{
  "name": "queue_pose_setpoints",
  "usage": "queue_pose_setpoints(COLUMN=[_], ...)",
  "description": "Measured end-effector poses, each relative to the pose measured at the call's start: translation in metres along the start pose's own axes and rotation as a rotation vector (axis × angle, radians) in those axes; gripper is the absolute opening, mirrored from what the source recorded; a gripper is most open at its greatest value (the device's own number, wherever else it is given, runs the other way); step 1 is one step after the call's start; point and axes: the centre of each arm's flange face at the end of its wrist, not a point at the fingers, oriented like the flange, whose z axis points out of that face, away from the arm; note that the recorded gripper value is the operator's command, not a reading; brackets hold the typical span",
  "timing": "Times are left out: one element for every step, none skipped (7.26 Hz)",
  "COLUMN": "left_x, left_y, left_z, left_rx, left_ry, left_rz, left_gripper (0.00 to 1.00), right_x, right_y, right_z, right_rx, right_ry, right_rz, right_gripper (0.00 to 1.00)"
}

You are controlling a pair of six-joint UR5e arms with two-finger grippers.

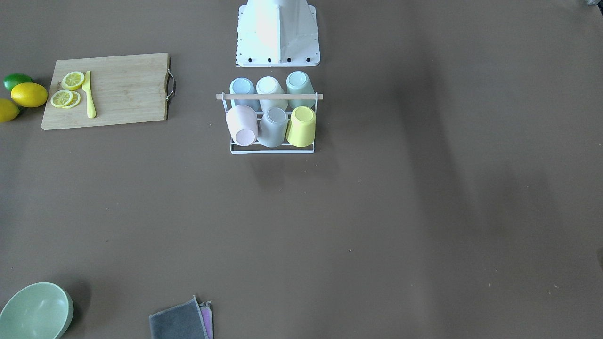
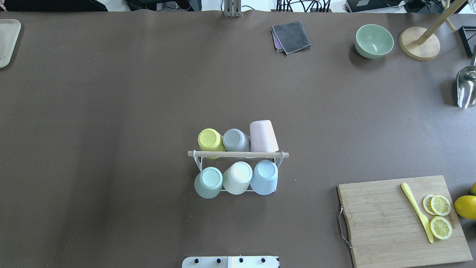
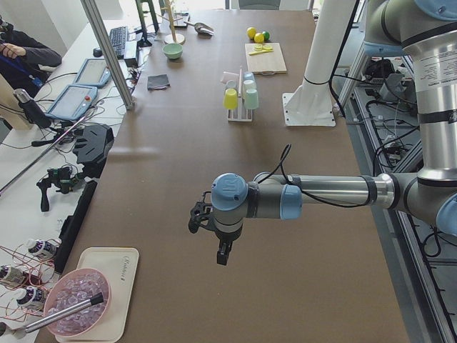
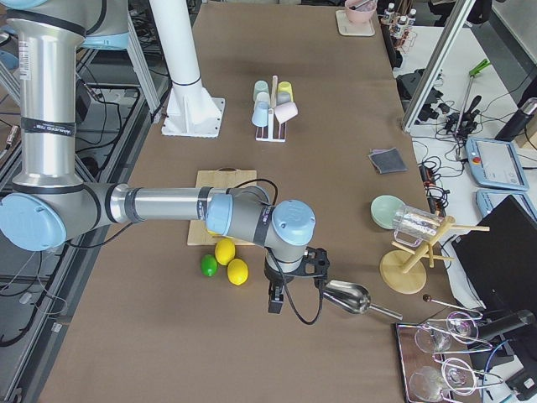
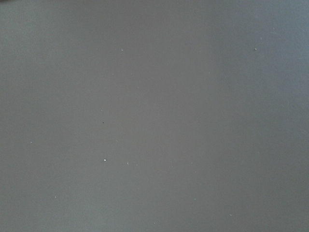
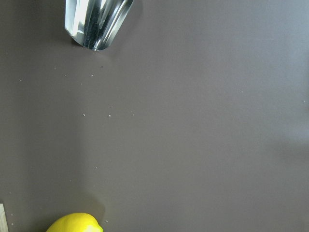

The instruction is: Place cup on cup holder

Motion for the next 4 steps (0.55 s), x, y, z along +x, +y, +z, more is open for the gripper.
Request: queue_pose_setpoints(left_x=[0.0000,0.0003,0.0012,0.0019], left_y=[-0.0001,-0.0003,-0.0007,-0.0011], left_z=[0.0000,-0.0003,-0.0013,-0.0025], left_rx=[0.000,0.001,0.003,0.006], left_ry=[0.000,0.000,0.000,0.000], left_rz=[0.000,0.001,0.002,0.004], left_gripper=[0.99,0.99,0.99,0.99], right_x=[0.0008,0.0013,0.0019,0.0022], right_y=[0.0007,0.0010,0.0011,0.0012], right_z=[-0.0009,-0.0007,-0.0002,0.0003], right_rx=[-0.001,-0.001,-0.001,-0.002], right_ry=[0.010,0.013,0.014,0.013], right_rz=[-0.003,-0.004,-0.004,-0.003], right_gripper=[1.00,1.00,1.00,1.00])
